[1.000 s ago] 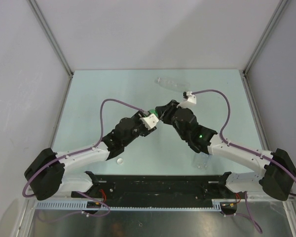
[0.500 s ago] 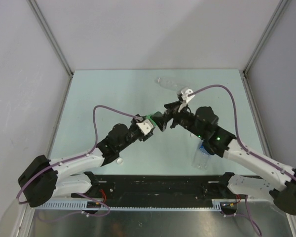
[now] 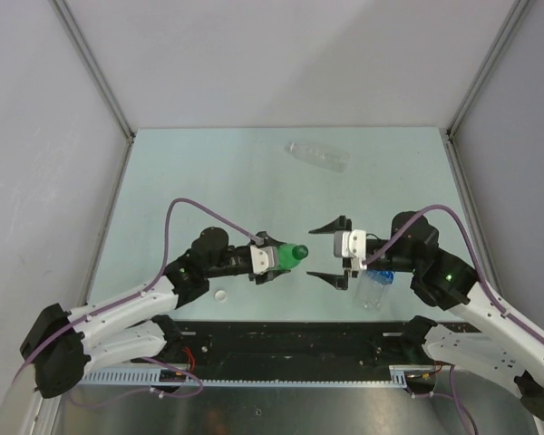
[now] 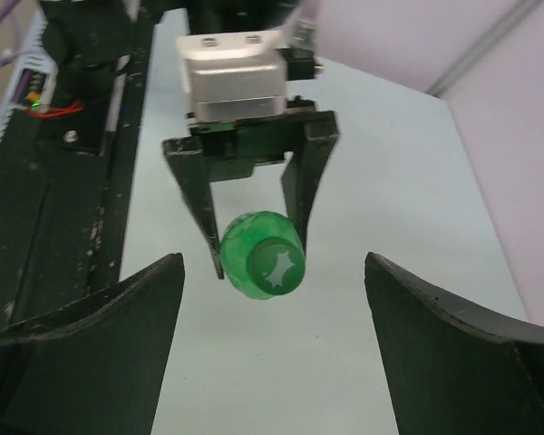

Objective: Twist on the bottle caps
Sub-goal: Screw the bottle cap onto the plastic bottle.

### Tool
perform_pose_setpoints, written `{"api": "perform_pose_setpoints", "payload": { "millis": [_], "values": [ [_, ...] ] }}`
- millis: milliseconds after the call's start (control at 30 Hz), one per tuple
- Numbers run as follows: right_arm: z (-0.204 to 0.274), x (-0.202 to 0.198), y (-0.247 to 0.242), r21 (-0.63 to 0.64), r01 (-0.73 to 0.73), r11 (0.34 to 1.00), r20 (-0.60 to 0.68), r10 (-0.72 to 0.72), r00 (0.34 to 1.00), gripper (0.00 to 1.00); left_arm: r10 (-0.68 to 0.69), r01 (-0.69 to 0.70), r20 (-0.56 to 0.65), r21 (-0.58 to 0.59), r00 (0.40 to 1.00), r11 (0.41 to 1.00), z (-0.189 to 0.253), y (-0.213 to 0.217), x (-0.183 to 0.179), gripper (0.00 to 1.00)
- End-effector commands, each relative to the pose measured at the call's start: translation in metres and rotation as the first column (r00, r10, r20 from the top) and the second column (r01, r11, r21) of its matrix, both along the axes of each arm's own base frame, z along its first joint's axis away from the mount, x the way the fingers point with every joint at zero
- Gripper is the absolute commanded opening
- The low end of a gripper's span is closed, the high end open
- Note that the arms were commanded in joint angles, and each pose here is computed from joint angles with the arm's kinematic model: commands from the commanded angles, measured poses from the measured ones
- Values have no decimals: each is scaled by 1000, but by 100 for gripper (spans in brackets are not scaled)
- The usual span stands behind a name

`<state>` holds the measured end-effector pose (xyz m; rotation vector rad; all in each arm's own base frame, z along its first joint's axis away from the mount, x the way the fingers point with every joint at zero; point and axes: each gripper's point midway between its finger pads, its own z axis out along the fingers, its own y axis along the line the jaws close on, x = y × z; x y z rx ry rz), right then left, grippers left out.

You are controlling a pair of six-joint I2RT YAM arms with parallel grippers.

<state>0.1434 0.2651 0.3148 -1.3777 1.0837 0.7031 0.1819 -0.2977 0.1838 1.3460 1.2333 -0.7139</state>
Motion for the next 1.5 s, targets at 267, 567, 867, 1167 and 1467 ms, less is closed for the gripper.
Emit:
{"api": "perform_pose_setpoints", "payload": {
  "millis": [267,567,867,1167,1467],
  "values": [
    [-29,-11,13,-98,-152,984,14,154,988,74,-112,113,46,-21,993,993,29,-5,-14,0],
    [-32,-7,15,-102,-141,985,-2,142,990,53,-120,121,44,-21,992,992,30,-5,-15,0],
    [-34,-6,16,-106,-132,986,-15,131,991,50,-130,131,57,-26,990,991,35,-5,-17,0],
    [-30,3,21,-69,-71,995,-86,65,994,22,-57,59,56,-29,997,998,43,-6,-2,0],
    [-18,68,42,101,375,922,-521,-272,809,0,423,-398,122,-188,898,898,91,20,76,0]
  ]
}}
